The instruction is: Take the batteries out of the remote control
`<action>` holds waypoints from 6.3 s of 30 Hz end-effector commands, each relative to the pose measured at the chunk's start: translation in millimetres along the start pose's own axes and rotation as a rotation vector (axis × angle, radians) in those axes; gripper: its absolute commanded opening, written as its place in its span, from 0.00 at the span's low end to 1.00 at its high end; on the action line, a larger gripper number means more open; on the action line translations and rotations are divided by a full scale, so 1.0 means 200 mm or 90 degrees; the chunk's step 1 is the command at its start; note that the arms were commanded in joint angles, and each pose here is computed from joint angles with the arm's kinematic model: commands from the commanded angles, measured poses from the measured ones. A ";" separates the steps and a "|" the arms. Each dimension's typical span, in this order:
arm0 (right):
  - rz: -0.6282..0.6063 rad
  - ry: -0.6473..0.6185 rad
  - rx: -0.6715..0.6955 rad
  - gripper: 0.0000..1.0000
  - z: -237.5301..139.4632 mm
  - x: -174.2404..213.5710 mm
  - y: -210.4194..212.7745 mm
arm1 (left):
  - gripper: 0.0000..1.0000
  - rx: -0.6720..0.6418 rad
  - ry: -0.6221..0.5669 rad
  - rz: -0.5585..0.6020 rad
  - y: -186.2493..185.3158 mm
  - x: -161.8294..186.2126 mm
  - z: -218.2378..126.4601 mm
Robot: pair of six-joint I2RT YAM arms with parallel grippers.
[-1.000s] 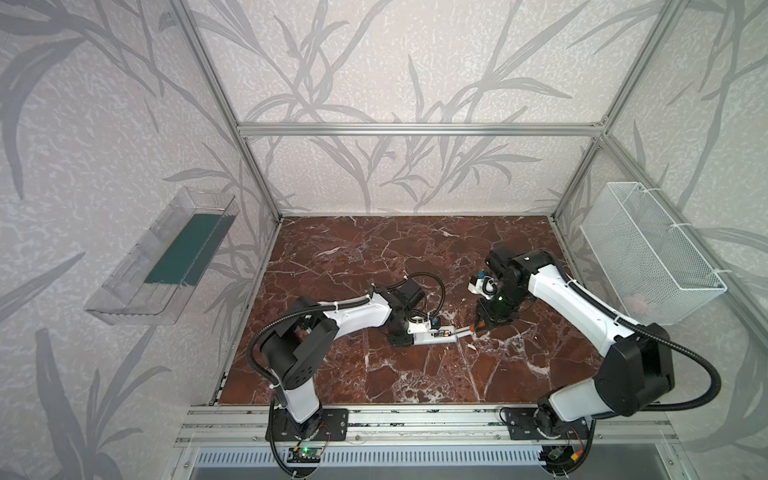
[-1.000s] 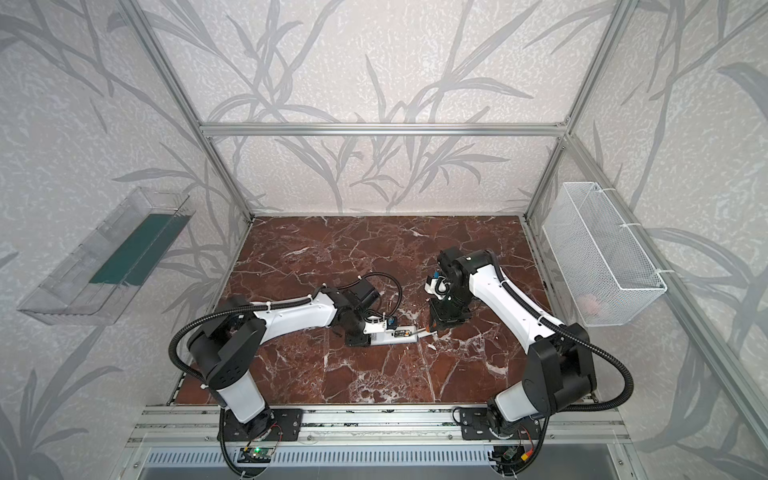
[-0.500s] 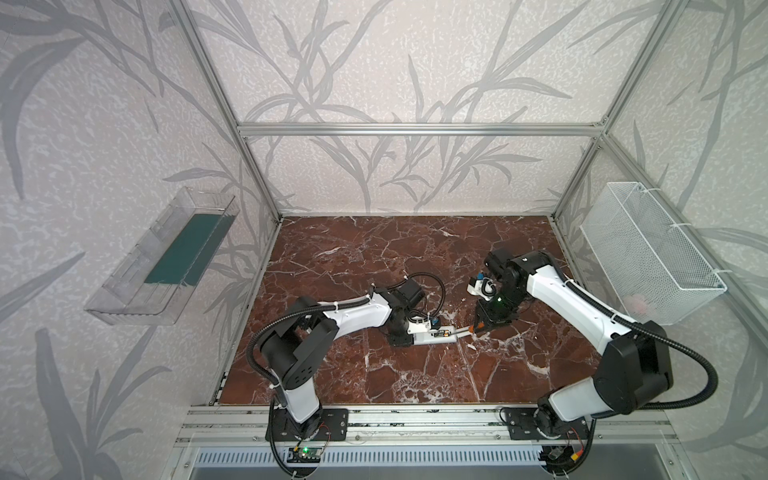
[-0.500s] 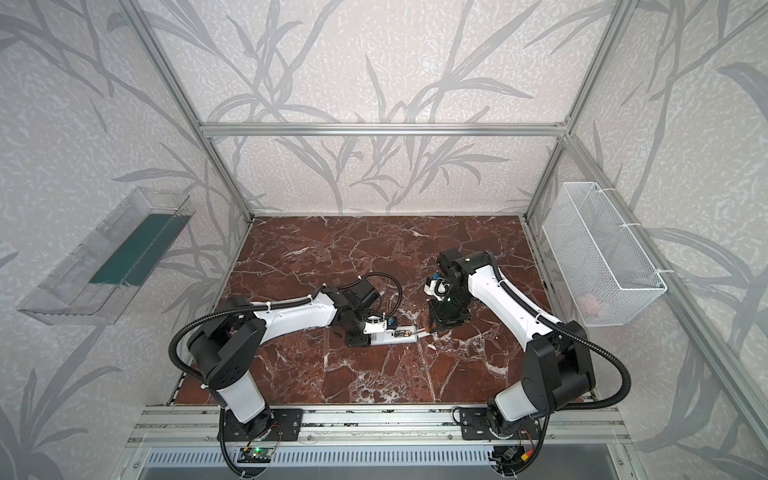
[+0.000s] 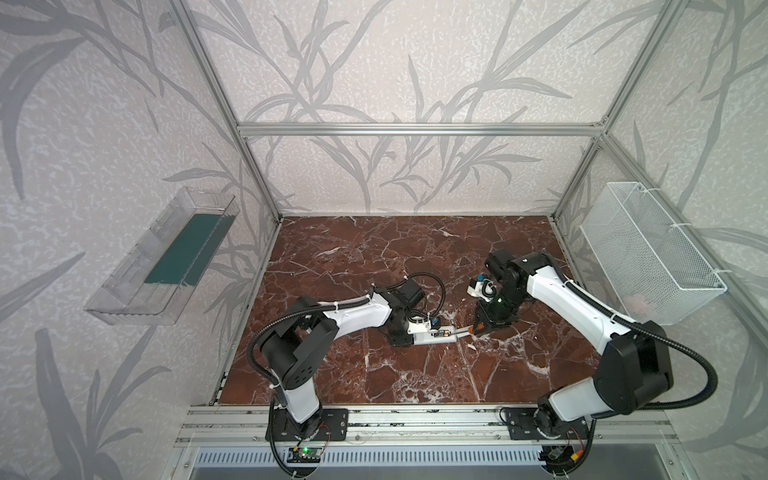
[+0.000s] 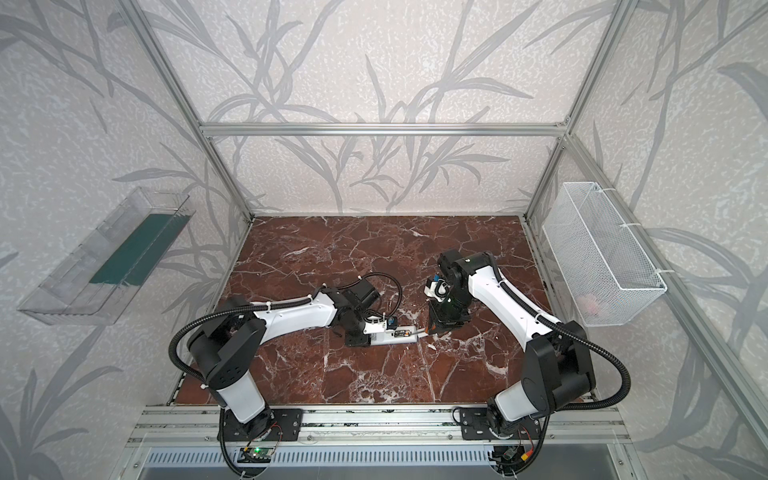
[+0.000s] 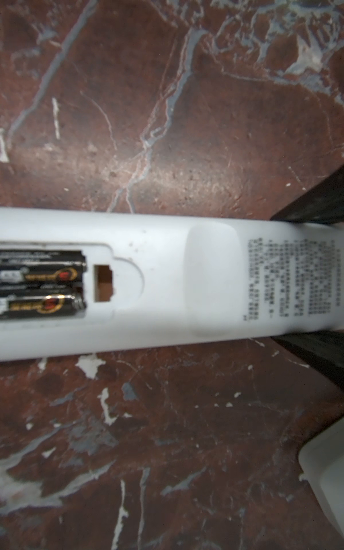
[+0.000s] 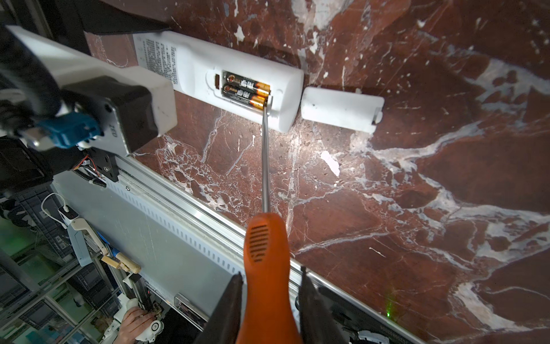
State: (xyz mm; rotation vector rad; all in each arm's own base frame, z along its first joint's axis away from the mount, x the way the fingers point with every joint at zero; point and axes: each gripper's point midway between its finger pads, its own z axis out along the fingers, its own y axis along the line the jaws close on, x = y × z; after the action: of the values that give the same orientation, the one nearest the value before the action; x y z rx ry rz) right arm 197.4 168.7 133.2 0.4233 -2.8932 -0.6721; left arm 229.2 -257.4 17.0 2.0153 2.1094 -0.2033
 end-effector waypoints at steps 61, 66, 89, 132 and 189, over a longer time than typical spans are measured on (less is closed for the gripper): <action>-0.004 -0.004 0.024 0.00 0.01 0.05 -0.03 | 0.27 0.052 0.077 0.018 -0.11 0.13 0.08; 0.000 0.005 0.014 0.00 0.05 0.04 -0.04 | 0.27 0.052 0.078 0.019 -0.11 0.13 0.08; 0.002 -0.055 -0.194 0.00 -0.05 0.00 0.25 | 0.27 0.053 0.081 0.019 -0.11 0.13 0.08; 0.574 -0.259 0.352 0.00 -0.18 0.09 -1.16 | 0.27 0.044 0.047 0.022 -0.12 0.06 -0.01; 0.741 -0.375 0.442 0.00 -0.36 -0.08 -1.70 | 0.27 0.077 0.084 0.036 -0.20 0.09 0.07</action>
State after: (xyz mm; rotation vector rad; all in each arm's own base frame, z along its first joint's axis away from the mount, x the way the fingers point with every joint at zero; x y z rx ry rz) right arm 298.0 -143.8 40.1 -1.4703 -3.0106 0.5383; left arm 220.6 -258.5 15.8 2.0799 2.1247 -0.1445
